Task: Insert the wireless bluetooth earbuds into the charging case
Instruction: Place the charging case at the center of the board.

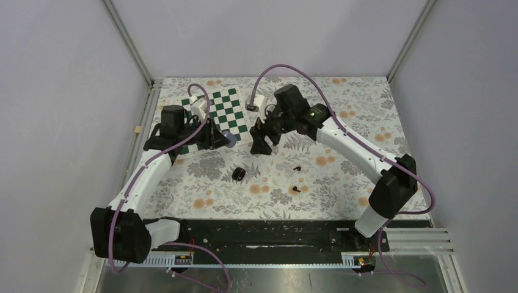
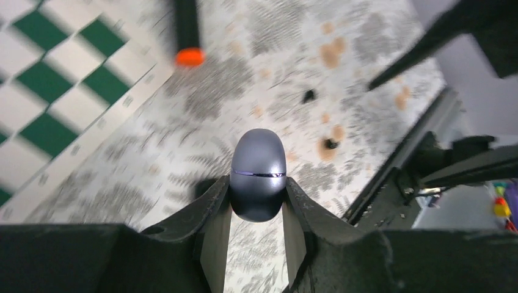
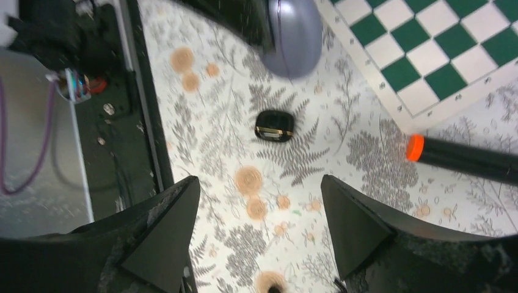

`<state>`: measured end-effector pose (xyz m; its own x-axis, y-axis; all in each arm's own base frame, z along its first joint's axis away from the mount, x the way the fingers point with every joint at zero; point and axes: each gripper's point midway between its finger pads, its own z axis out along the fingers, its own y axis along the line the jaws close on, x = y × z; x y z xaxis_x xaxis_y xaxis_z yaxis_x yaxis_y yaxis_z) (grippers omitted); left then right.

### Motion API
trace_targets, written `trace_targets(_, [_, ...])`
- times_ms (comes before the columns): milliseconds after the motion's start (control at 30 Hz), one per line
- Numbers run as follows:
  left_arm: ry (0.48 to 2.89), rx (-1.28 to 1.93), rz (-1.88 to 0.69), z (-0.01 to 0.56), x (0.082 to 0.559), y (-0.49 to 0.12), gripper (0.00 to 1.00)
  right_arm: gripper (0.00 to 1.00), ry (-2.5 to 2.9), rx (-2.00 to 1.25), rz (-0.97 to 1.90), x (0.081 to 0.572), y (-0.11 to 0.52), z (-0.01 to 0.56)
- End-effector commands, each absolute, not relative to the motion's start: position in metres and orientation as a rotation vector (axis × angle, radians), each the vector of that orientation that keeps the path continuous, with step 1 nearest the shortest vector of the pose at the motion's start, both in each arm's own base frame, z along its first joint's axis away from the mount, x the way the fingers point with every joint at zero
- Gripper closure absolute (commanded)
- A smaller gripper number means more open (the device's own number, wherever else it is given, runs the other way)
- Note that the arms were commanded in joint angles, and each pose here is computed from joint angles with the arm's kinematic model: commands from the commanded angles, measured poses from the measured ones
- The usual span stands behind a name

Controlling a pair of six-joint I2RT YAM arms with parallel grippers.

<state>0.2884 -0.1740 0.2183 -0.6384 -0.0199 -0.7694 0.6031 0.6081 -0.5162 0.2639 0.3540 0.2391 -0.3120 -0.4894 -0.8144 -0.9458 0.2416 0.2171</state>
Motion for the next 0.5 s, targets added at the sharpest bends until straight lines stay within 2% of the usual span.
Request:
trace_targets(0, [2.386,0.1,-0.763,0.153,0.287,-0.127,0.83,0.21,1.849,-1.442,0.861,0.261,0.337,0.219])
trace_targets(100, [2.477,-0.069,-0.839,0.118,0.281,-0.121,0.84,0.24,1.895,-1.454,0.886,0.257,0.335,0.203])
trace_targets(300, [2.485,-0.281,-0.957,0.088,0.308,-0.102,0.93,0.29,1.972,-1.472,0.898,0.252,0.332,0.176])
trace_targets(367, [2.498,-0.267,-0.935,0.082,0.315,-0.098,0.91,0.3,1.972,-1.495,0.891,0.252,0.331,0.169])
trace_targets(467, [2.567,-0.264,-0.881,0.068,0.313,-0.09,0.8,0.31,1.964,-1.525,0.863,0.253,0.328,0.161])
